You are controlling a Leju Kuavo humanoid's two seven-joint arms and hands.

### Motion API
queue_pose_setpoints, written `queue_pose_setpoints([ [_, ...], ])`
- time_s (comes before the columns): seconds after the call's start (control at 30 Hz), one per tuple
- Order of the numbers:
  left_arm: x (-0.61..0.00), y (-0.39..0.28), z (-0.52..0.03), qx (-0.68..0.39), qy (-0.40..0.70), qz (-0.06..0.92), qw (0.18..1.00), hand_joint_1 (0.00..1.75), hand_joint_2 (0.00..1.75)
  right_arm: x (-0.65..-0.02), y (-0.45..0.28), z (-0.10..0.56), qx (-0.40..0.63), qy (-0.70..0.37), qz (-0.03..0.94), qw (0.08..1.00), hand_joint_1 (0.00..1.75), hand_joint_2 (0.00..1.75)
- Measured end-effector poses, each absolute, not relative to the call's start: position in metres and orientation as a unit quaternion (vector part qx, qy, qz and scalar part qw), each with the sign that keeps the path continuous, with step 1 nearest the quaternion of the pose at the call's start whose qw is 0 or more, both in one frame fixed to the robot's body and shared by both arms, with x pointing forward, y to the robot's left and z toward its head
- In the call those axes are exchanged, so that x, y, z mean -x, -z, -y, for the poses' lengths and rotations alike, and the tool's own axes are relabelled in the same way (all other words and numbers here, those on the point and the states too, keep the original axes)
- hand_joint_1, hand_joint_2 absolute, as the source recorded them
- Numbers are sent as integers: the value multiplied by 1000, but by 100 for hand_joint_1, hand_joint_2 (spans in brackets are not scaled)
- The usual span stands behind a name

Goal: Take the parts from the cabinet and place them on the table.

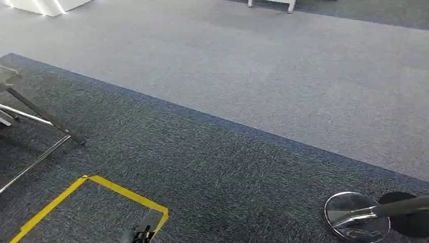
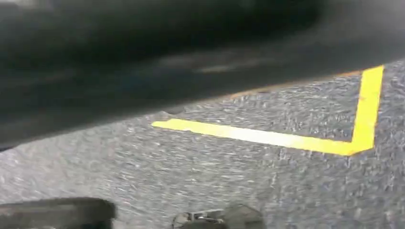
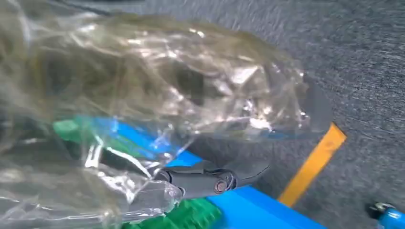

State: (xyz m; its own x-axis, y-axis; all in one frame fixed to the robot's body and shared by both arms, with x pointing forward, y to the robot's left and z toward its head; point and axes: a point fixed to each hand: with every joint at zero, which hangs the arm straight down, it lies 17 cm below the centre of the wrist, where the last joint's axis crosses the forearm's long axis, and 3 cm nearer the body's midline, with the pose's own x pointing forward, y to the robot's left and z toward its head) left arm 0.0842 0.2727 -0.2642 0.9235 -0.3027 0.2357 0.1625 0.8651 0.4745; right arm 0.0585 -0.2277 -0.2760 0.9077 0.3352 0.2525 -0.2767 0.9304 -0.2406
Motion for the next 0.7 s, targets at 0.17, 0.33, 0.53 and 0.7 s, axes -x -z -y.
queue_pose_setpoints([
  [0.17,-76,266,-268,-227,167,140,949,0,0,-71,274,235,107,-99,157,977,0,0],
  [0.33,-87,263,-261,-226,188,170,941,0,0,-101,268,236,107,-85,195,971,0,0],
  [0.53,-108,257,-251,-220,181,211,935,0,0,-113,267,237,109,-92,203,969,0,0],
  [0.7,-111,255,-250,-222,178,221,933,0,0,-109,268,237,110,-94,191,971,0,0],
])
